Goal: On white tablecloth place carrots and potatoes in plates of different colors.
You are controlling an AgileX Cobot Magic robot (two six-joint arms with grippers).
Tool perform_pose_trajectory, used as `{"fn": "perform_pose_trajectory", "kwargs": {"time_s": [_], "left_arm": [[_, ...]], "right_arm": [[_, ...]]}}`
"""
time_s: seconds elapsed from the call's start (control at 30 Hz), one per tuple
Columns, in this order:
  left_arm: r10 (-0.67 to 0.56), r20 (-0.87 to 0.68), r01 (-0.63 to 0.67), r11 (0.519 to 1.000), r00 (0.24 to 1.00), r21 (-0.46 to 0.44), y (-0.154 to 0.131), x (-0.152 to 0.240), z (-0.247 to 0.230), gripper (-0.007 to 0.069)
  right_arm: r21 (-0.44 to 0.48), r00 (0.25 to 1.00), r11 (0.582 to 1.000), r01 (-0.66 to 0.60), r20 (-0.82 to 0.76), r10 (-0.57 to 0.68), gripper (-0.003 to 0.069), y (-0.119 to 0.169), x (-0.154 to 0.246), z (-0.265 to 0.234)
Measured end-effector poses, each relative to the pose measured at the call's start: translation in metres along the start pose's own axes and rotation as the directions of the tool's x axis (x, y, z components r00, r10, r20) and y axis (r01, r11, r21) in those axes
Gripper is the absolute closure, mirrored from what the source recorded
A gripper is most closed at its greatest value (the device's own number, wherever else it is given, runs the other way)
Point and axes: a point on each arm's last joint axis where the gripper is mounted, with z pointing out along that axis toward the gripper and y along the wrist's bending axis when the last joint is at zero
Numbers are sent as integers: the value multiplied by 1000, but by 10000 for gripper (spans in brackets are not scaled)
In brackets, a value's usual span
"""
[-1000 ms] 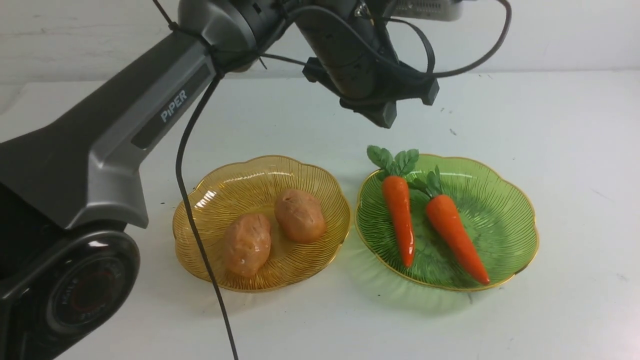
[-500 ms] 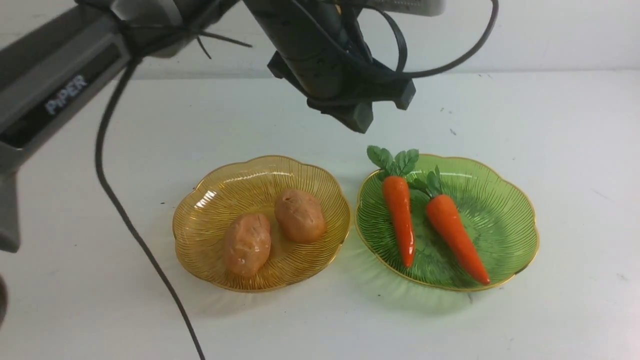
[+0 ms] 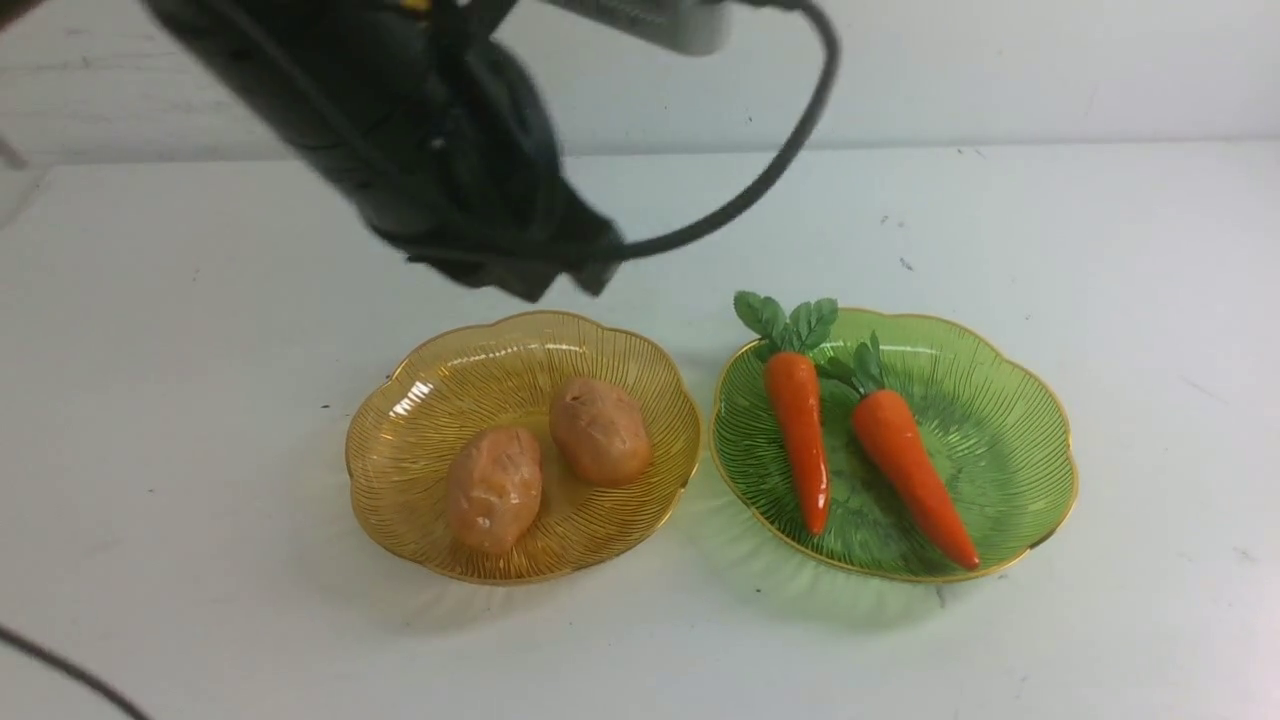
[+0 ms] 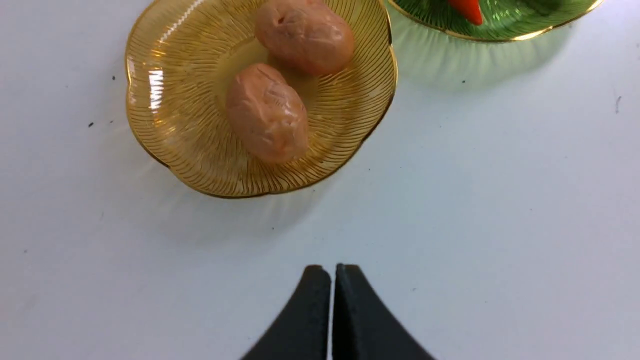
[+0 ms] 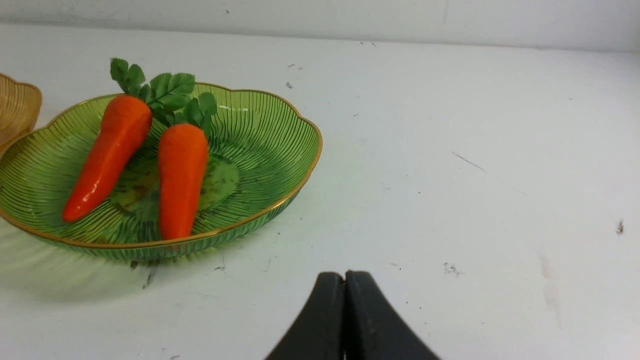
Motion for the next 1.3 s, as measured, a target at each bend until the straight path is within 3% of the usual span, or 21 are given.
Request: {"fn": "perform_pose_trajectory", "kwargs": {"time_s": [0.13, 0.3, 0.43, 0.93, 1.3], "left_arm": [[-60, 193, 56, 998, 979, 27, -1, 72, -4, 629], [-150, 405, 108, 986, 902, 125, -7, 122, 21, 629], [-189, 428, 130, 978, 884, 164, -9, 127, 28, 629], [-195, 447, 132, 977, 873, 170, -9, 126, 29, 629], [-135, 436, 94, 989, 890, 115, -7, 134, 41, 629]], "right_arm": [[0, 1000, 1000, 0, 0, 0, 674, 0, 0, 0], [0, 1000, 1000, 0, 0, 0, 674, 0, 0, 0], [0, 1000, 1000, 0, 0, 0, 674, 0, 0, 0], [0, 1000, 1000, -8, 0, 8, 674, 0, 0, 0], [0, 1000, 1000, -8, 0, 8, 674, 0, 0, 0]]}}
